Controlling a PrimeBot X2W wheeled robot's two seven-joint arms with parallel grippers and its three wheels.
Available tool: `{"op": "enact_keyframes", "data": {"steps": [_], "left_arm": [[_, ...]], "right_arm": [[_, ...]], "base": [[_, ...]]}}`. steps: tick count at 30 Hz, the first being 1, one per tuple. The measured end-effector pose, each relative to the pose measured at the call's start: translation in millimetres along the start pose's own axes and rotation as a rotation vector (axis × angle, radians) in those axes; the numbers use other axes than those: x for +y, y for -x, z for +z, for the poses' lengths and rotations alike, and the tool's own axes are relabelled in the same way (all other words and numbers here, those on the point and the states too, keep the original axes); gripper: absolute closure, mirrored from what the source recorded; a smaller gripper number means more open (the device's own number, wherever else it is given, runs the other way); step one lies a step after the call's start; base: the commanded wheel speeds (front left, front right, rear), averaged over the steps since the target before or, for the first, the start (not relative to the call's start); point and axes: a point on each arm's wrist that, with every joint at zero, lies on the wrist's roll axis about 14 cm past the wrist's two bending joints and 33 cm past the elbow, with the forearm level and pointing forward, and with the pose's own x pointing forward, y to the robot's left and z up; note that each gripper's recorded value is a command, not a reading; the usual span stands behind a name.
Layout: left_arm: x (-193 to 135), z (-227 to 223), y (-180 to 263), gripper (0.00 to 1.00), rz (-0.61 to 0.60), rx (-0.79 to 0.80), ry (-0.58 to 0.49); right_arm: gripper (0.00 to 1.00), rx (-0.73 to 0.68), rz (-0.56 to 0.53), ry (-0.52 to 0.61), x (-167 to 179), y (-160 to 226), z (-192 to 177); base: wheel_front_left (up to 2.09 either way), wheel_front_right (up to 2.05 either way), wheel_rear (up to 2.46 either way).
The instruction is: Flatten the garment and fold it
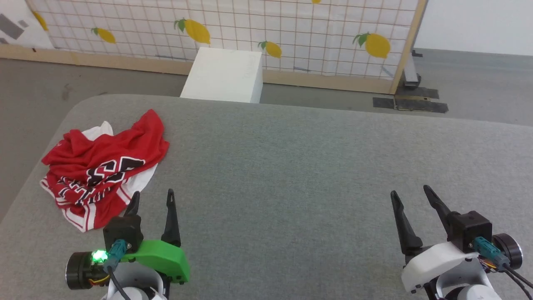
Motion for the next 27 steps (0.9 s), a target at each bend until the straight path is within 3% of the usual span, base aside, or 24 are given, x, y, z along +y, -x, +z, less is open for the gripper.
{"op": "enact_keyframes", "data": {"steps": [27], "left_arm": [[53.6, 1.4, 28.0, 0.0, 0.185, -0.035, 0.03]], "right_arm": [[0.0, -0.033, 0.158, -0.022, 51.0, -26.6, 3.9]], "base": [[0.0, 0.0, 0.0]]}}
